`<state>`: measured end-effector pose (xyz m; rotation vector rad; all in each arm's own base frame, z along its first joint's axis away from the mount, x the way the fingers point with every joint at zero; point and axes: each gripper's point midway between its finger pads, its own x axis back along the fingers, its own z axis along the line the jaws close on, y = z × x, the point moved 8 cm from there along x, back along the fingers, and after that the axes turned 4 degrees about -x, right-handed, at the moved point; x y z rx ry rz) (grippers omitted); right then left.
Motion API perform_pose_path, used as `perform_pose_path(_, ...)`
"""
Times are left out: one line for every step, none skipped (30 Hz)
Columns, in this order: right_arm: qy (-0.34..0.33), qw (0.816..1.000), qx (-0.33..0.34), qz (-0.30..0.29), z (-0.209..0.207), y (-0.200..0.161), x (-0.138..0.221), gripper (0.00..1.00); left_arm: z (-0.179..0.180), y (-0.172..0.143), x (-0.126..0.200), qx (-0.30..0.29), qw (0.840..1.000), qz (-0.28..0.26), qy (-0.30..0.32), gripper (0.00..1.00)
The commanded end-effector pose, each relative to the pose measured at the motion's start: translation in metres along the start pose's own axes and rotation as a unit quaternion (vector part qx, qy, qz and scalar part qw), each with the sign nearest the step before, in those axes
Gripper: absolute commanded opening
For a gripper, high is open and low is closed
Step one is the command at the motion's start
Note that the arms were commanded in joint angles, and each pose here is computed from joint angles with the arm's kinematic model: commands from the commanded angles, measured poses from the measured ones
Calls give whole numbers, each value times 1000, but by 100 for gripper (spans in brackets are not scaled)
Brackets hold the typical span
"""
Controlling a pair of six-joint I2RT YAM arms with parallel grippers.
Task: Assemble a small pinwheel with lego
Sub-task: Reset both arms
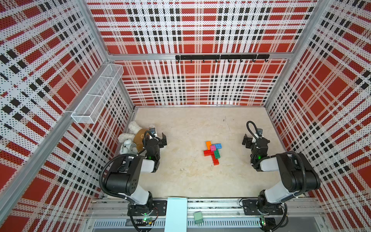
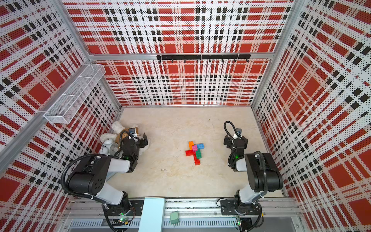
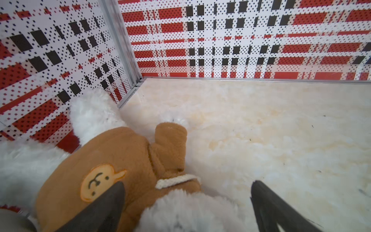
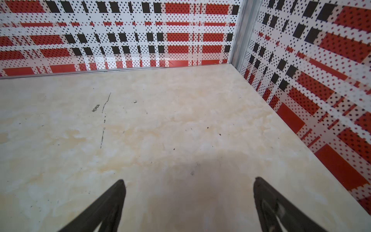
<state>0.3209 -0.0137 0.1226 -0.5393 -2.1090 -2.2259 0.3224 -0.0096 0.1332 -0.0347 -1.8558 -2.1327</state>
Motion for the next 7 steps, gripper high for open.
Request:
perform_pose_path(11,1000,8,-12,4,7,-2,100,0,5,-3,-7,1000,-10,5,99)
perform_pose_path(9,1000,9,-22,4,8,-2,100,0,4,-5,-8,1000,-7,4,99)
perform_pose_path(9,1000,10,-17,4,7,-2,100,1,4,-7,-4,1000,-3,-2,99)
perform_pose_path(9,1000,10,-13,5,7,-2,100,2,4,-7,-2,1000,-2,-4,99)
perform_pose_path(8,1000,11,-18,5,7,-2,100,1,5,-6,-3,1000,-5,-3,99)
perform_pose_path(8,1000,12,-19,5,8,-2,100,2,5,-5,-2,1000,-6,-3,99)
perform_pose_path(8,1000,12,-16,5,8,-2,100,2,5,-4,-2,1000,-7,-3,99)
